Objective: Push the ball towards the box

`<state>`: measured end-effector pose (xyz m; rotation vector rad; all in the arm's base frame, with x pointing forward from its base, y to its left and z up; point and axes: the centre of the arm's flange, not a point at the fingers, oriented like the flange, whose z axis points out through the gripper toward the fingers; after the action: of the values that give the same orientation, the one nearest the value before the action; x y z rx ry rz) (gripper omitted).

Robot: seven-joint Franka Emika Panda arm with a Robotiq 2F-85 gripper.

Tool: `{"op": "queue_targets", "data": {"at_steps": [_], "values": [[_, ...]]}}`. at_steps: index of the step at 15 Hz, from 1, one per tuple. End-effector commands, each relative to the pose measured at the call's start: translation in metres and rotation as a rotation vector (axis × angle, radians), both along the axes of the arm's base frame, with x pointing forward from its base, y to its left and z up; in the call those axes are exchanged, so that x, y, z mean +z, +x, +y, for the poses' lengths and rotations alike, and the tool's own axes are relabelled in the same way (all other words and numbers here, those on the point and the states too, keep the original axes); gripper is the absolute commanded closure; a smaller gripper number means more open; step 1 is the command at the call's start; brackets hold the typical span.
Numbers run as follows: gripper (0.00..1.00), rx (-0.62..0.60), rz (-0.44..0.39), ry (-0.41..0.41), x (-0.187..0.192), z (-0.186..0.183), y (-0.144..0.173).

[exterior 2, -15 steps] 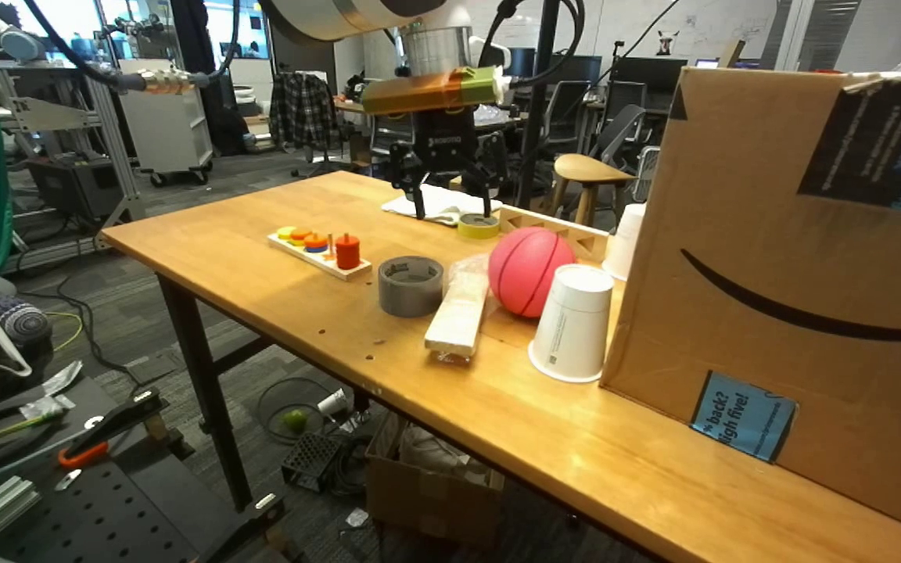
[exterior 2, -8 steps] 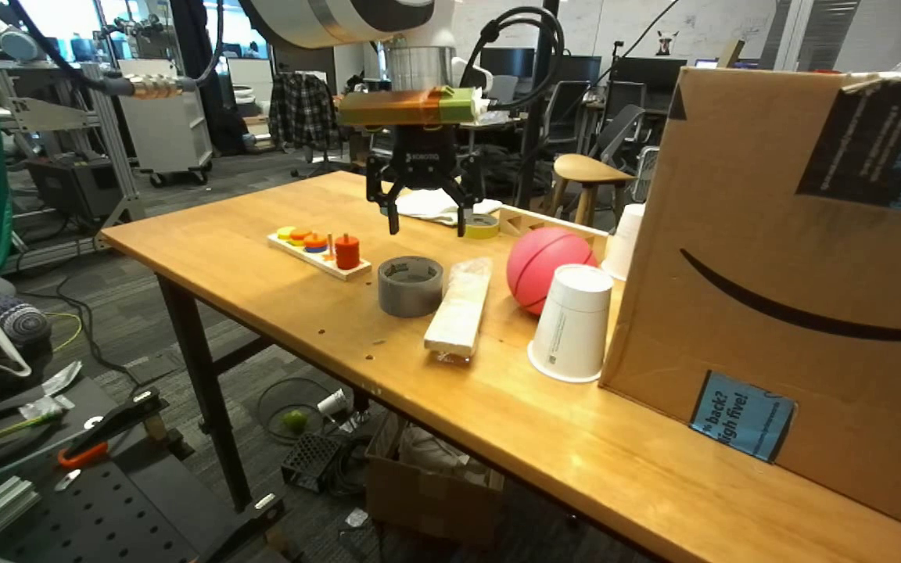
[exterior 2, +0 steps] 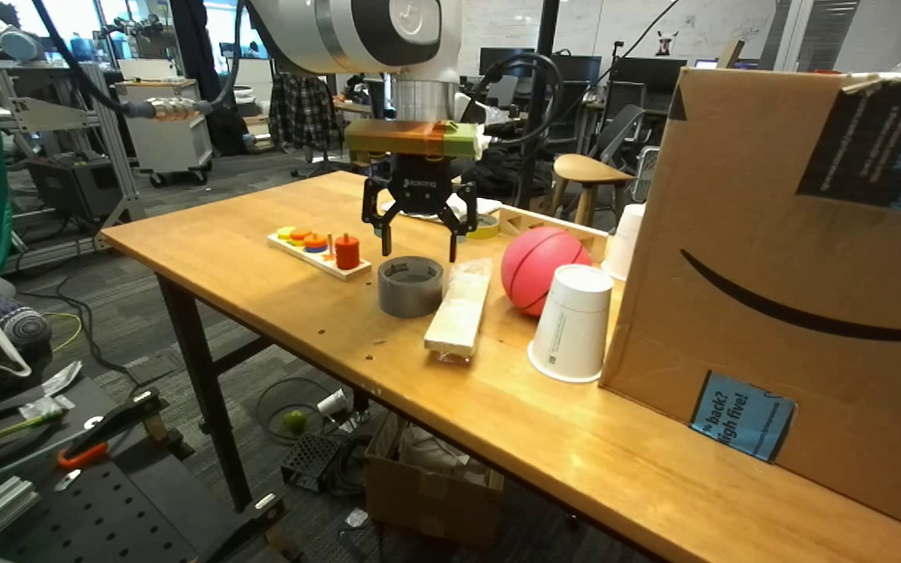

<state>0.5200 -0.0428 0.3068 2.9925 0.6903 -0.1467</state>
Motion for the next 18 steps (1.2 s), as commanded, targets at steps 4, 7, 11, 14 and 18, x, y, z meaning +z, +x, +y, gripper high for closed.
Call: {"op": "queue_targets", "data": {"at_steps": [4,7,11,14,18], "values": [[0.0,-0.044,0.009,-0.046,-0.01,-0.053,0.067],[0.0,-0.099,-0.045,-0.132,0.025,-0.107,0.086],[0.0,-0.08,-0.129,-0.169,0.068,-0.11,0.072],[0.0,-0.013,-0.143,-0.163,0.077,-0.073,0.061],[0.0,0.063,-0.129,-0.162,0.075,-0.034,0.048]]}}
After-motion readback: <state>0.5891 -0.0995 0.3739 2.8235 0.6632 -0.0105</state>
